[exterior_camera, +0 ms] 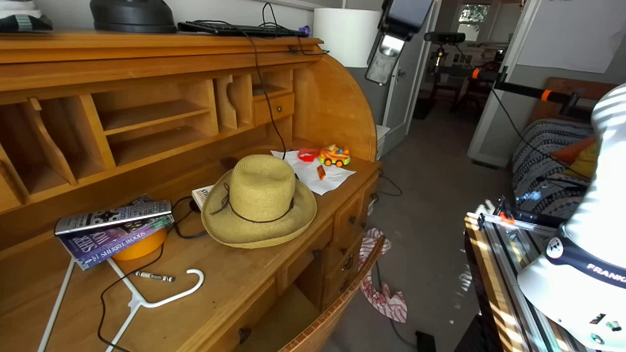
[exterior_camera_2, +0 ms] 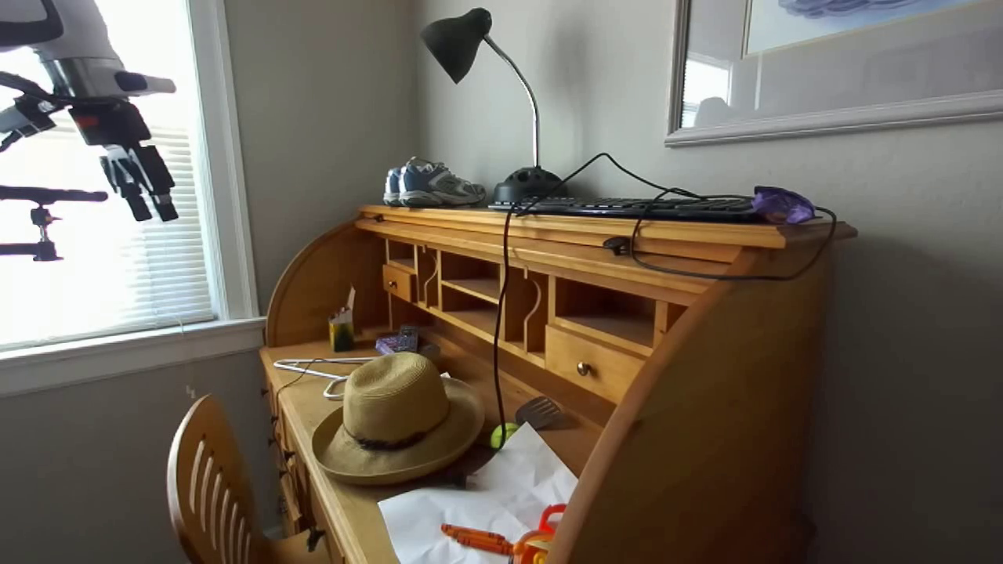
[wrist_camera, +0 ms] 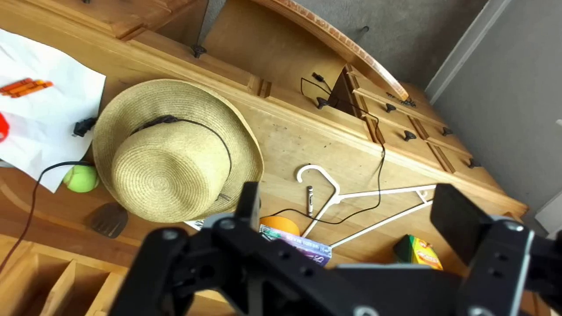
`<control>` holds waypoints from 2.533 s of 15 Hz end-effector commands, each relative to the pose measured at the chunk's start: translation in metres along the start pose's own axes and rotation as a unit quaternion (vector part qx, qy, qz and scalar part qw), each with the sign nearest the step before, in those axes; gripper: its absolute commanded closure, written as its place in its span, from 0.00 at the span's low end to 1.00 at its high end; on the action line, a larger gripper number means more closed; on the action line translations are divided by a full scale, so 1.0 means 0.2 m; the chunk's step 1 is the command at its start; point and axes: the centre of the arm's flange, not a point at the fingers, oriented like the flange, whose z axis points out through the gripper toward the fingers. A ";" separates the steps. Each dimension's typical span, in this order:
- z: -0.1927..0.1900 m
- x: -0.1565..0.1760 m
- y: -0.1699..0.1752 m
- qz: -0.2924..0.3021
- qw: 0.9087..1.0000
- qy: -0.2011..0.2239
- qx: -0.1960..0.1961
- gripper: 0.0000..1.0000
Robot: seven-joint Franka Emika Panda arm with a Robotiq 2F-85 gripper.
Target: Press one key on the keyboard.
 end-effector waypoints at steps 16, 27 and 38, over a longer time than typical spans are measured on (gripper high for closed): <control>-0.33 0.47 1.27 0.278 0.945 0.126 -0.119 0.00; -0.55 0.52 1.54 0.263 0.936 0.178 -0.153 0.00; -0.55 0.56 1.55 0.257 0.936 0.181 -0.156 0.00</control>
